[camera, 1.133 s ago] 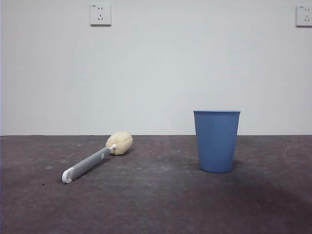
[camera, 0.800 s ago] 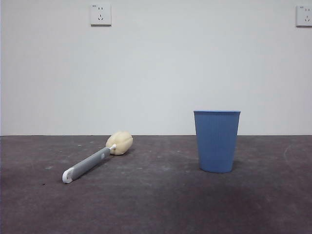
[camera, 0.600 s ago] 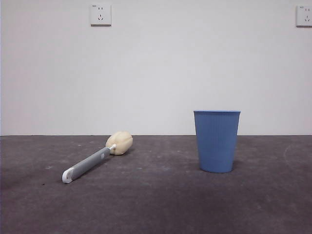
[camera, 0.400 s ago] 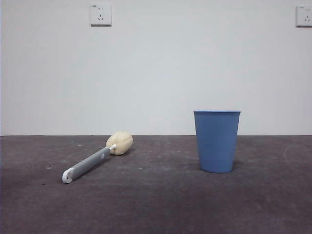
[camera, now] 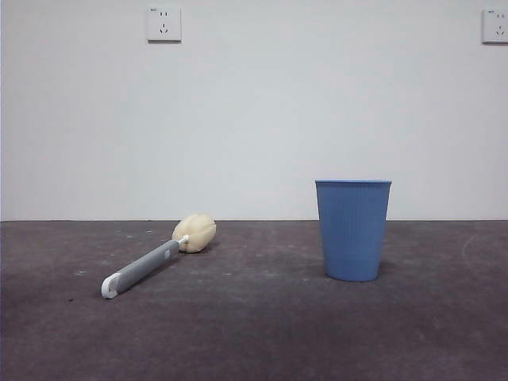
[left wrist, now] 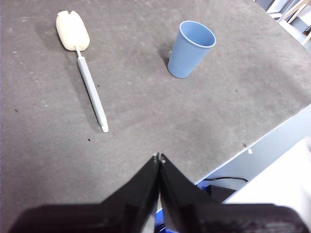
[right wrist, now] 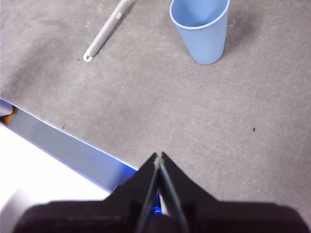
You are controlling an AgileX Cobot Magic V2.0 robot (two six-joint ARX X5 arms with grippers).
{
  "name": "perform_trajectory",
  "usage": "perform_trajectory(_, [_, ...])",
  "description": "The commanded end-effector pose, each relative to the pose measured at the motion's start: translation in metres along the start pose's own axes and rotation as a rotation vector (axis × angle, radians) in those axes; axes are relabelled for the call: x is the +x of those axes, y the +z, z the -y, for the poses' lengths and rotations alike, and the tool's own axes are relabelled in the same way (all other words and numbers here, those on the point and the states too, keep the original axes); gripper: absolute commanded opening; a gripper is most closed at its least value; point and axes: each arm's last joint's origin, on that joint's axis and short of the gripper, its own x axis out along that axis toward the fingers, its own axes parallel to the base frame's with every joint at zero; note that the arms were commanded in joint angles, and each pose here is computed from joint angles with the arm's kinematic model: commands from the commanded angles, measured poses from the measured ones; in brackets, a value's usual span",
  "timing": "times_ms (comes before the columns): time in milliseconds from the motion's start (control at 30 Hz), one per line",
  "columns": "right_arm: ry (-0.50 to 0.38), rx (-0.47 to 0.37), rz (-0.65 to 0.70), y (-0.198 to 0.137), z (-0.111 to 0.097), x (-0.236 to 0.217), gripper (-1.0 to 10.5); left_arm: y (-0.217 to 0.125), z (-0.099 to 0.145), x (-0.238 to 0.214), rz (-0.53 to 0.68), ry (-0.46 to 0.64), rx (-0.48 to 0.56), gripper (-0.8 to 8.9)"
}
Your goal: Pick up the cup brush,pick up the cup,insert the brush into the cup,clean the cup,put the cup brush back,put the cup back to the fixed position on the table
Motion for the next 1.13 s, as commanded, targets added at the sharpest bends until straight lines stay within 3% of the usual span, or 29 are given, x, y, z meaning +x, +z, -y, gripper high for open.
perform_trajectory(33, [0.001, -0.001, 0.005, 0.001, -0.001, -0.001, 3.5, 0.001, -0.001, 0.0, 0.0, 0.027, 0.004, 3.01])
perform_trajectory(100, [0.001, 0.01, 0.005, 0.001, -0.001, -0.001, 5.7, 0.001, -0.001, 0.0, -0.003, 0.034, -0.01, 5.61])
perform_trajectory(133, [0.001, 0.015, 0.005, 0.001, -0.001, -0.001, 6.4, 0.001, -0.001, 0.0, -0.004, 0.032, -0.011, 6.07])
perform_trajectory(700, [0.002, 0.023, 0.005, 0.001, -0.001, -0.001, 6.3, 0.026, -0.022, 0.032, -0.069, 0.013, -0.073, 6.0])
perform_trajectory(900, [0.002, 0.024, 0.005, 0.001, -0.001, -0.001, 6.3, 0.043, -0.035, 0.073, -0.15, 0.042, -0.085, 5.97])
perform_trajectory(1133, [0.002, 0.025, 0.003, 0.001, 0.0, 0.0, 6.3, 0.054, -0.034, 0.138, -0.232, 0.113, -0.049, 5.97])
